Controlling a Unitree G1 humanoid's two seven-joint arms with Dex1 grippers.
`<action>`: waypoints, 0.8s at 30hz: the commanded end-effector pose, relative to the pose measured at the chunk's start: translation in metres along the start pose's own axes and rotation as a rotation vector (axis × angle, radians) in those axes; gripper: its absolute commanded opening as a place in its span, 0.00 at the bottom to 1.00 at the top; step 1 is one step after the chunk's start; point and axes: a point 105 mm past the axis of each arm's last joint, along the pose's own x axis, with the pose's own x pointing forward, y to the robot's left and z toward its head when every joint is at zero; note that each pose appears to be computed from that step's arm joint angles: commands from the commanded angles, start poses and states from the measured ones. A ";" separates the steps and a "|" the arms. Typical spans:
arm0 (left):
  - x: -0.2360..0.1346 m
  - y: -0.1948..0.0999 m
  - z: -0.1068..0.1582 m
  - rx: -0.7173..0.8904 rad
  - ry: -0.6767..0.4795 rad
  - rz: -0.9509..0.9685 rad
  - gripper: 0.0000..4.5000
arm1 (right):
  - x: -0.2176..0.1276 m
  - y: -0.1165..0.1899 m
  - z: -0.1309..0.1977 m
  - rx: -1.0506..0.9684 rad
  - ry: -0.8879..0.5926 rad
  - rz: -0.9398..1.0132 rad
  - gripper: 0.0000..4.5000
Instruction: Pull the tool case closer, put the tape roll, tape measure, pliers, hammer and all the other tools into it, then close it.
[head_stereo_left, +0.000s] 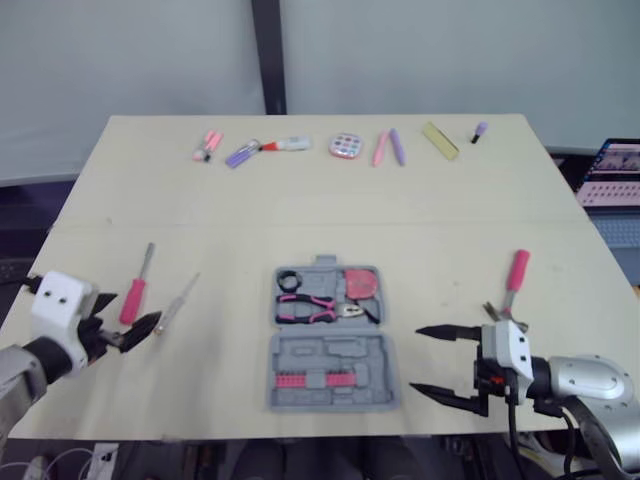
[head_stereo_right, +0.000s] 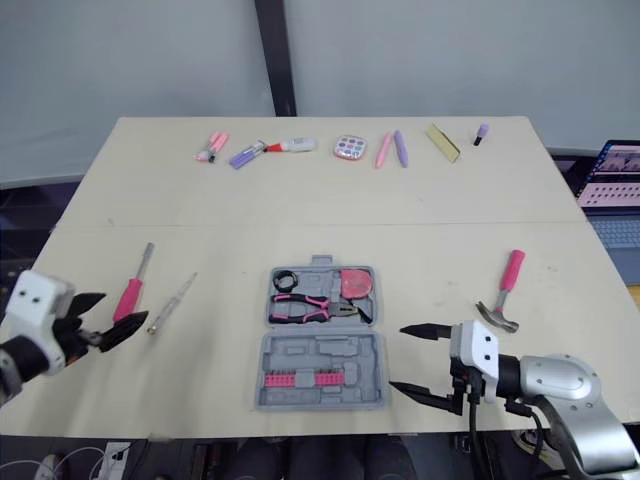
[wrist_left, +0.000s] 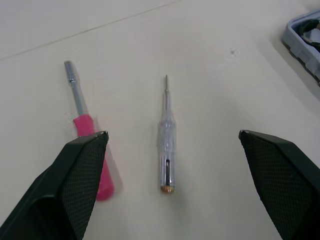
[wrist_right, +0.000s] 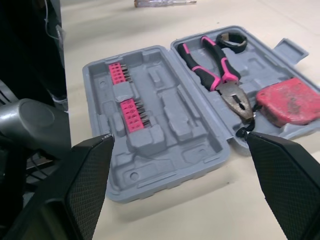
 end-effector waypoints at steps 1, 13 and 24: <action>0.014 0.000 -0.005 0.030 0.047 -0.019 1.00 | 0.002 -0.002 0.005 -0.025 -0.013 -0.015 0.98; 0.052 0.000 -0.026 0.007 0.081 -0.063 1.00 | 0.004 -0.004 0.005 -0.031 -0.008 -0.059 0.98; 0.068 -0.003 -0.028 0.000 0.083 -0.079 1.00 | 0.003 -0.004 0.007 -0.036 -0.009 -0.070 0.98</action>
